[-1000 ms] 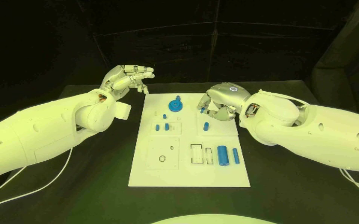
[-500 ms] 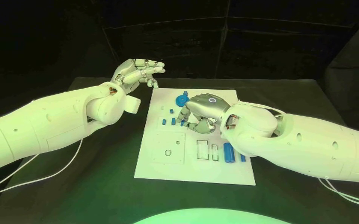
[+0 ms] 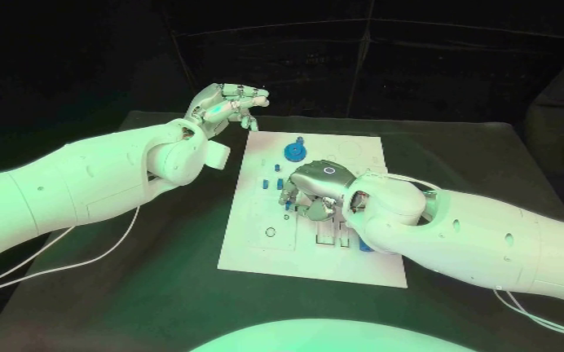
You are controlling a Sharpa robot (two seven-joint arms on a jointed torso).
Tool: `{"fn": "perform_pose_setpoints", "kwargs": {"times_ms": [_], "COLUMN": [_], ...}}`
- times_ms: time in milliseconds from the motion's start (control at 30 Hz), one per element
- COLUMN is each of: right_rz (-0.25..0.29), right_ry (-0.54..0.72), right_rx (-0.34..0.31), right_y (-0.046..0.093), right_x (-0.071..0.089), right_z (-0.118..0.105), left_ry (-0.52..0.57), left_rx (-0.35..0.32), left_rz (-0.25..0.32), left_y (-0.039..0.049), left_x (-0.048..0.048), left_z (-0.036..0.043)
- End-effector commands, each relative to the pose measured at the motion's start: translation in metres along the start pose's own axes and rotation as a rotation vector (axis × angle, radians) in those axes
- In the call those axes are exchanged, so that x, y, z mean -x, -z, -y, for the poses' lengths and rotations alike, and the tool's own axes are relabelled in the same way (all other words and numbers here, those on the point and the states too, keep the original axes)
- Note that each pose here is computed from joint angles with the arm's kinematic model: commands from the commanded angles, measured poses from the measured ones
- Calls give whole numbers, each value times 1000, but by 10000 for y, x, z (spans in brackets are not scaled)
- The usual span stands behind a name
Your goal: Assemble the parts on the task board
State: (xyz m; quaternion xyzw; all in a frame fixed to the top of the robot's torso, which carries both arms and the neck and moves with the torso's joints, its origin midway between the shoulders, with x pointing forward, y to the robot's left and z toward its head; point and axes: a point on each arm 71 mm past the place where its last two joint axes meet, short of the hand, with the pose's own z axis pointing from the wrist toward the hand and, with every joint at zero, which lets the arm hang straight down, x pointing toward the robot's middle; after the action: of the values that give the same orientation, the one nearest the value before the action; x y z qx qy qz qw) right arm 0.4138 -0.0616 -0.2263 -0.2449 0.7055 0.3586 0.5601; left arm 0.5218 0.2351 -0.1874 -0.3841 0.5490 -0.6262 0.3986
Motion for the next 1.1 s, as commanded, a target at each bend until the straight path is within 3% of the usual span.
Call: {"fn": "perform_pose_setpoints", "kwargs": {"times_ms": [33, 1100], "right_rz": [-21, -68], "right_ry": [19, 28], "right_rx": [21, 1], "right_y": [-11, -90], "right_x": [-21, -179], "right_z": [-14, -4], "left_ry": [7, 13], "left_rx": [-11, -9], "left_rz": [-7, -20], "left_y": [-10, -23], "left_x": [-16, -39], "left_z": [15, 8]}}
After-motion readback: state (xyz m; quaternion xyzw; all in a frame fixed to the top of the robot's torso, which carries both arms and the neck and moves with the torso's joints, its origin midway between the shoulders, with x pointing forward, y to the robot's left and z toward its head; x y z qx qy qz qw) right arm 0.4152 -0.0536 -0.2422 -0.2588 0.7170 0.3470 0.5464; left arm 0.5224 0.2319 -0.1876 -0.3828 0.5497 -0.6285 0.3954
